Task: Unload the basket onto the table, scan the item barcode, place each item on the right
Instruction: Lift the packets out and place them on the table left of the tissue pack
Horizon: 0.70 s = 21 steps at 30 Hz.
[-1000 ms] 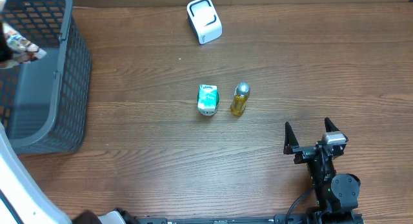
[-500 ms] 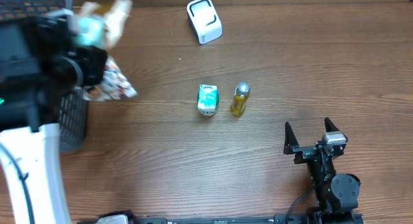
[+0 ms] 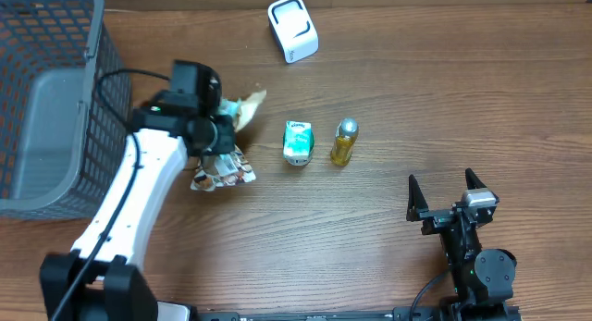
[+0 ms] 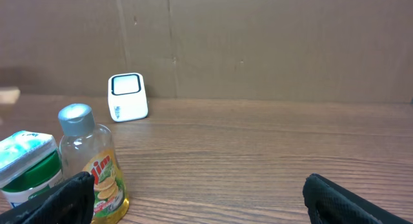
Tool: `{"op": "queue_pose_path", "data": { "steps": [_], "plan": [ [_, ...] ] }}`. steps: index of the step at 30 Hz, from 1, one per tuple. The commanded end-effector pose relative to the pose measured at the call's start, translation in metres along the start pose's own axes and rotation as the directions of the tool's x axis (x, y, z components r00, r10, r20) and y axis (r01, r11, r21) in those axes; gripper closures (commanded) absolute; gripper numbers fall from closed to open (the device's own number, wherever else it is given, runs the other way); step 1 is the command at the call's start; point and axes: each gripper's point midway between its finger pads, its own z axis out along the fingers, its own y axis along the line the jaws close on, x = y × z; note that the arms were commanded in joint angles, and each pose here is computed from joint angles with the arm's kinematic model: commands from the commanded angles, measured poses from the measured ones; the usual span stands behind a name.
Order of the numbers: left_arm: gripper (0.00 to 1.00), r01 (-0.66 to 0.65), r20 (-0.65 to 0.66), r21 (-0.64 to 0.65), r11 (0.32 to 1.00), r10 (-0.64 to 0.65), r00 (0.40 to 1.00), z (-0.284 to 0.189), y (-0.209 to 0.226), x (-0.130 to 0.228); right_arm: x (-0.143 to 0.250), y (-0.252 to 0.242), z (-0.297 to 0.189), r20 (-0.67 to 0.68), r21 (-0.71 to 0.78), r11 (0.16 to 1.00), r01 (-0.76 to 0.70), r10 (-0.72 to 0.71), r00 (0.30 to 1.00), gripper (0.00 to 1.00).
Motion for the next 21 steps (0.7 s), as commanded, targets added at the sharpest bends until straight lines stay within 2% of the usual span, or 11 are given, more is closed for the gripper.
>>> {"op": "queue_pose_path", "data": {
  "steps": [1,9,16,18,21],
  "plan": [
    [0.66,0.030,0.002,-0.059,0.998,-0.030,1.000,0.016,0.001,0.004,0.002,0.001,0.000,0.004,-0.006,1.000,-0.004,0.004,1.000,0.00],
    [0.66,0.004,-0.057,-0.164,0.986,-0.013,0.998,0.054,0.003,0.015,0.002,0.001,0.000,0.004,-0.006,1.000,-0.004,0.004,1.000,0.00],
    [0.65,0.007,-0.098,-0.183,0.983,-0.025,0.995,0.072,0.006,0.022,0.002,0.001,0.000,0.004,-0.006,1.000,-0.004,0.004,1.000,0.00],
    [0.63,0.008,-0.111,-0.183,0.983,-0.029,0.993,0.076,0.006,0.024,0.002,0.001,0.000,0.004,-0.006,1.000,-0.004,0.004,1.000,0.00],
    [0.54,0.007,-0.128,-0.165,0.986,-0.029,0.991,0.079,0.002,0.028,0.002,0.001,0.000,0.004,-0.006,1.000,-0.004,0.004,1.000,0.00]
  ]
}}
